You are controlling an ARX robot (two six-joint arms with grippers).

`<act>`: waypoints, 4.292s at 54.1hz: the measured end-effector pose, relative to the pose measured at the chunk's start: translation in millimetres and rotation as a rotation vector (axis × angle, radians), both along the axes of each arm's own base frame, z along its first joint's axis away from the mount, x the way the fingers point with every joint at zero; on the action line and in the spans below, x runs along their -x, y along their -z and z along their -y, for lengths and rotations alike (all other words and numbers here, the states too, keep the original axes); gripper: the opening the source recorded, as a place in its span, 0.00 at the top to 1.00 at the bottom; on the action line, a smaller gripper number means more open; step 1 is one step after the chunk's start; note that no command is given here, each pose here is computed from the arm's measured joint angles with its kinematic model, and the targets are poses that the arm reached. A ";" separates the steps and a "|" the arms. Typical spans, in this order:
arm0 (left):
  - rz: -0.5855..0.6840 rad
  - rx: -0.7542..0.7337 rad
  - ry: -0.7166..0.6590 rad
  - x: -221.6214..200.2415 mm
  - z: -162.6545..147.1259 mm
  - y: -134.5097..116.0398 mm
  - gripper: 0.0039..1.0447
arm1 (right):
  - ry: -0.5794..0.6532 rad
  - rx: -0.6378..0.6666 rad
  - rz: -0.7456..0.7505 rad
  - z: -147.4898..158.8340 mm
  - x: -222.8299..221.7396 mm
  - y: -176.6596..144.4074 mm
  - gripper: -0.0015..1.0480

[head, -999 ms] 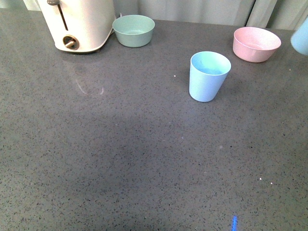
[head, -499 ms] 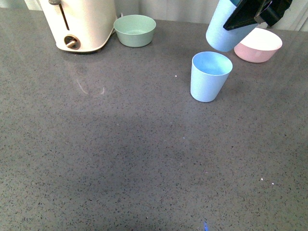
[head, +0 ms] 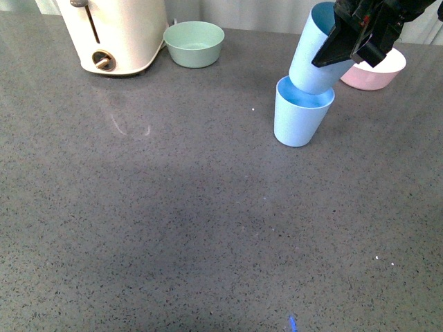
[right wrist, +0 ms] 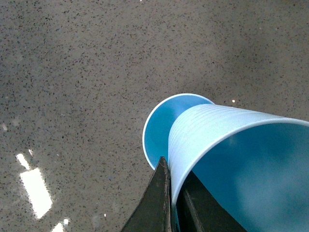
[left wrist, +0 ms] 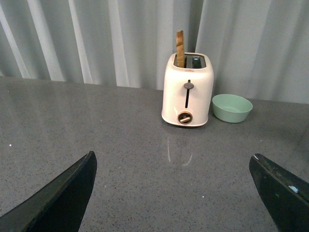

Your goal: Stack blue cups with both arms

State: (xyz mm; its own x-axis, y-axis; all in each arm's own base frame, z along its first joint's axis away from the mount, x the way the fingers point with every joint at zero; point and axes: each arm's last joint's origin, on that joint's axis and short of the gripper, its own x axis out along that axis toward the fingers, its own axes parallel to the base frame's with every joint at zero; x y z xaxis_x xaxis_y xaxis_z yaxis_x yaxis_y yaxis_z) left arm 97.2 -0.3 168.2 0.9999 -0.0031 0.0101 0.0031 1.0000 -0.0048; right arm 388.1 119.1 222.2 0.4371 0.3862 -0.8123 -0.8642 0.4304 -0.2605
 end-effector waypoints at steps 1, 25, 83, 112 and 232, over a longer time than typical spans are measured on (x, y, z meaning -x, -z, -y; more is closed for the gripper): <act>0.000 0.000 0.000 0.0 0.0 0.0 0.08 | -0.001 0.001 -0.002 -0.4 -0.2 0.9 0.98; 0.000 0.000 0.000 0.0 0.0 0.0 0.08 | -0.009 0.022 -0.034 -6.9 -2.6 15.6 0.98; 0.000 0.000 0.000 0.0 0.0 0.0 0.08 | 0.354 -0.373 0.337 72.6 38.8 -64.7 0.09; 0.000 0.000 0.000 0.0 0.0 0.0 0.08 | 0.868 -0.738 0.750 106.3 146.6 -7.8 0.73; 0.000 0.000 0.000 0.0 0.0 0.0 0.08 | 0.872 -0.745 0.746 118.9 289.3 52.3 0.98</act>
State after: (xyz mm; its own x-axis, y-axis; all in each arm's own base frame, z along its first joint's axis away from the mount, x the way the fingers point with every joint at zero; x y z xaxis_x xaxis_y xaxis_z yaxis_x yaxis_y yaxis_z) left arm 97.2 -0.3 168.2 0.9999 -0.0027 0.0101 0.0027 1.0000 -0.0044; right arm 98.8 0.1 169.9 1.0000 0.0011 -0.0017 -0.0012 1.0000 -0.0097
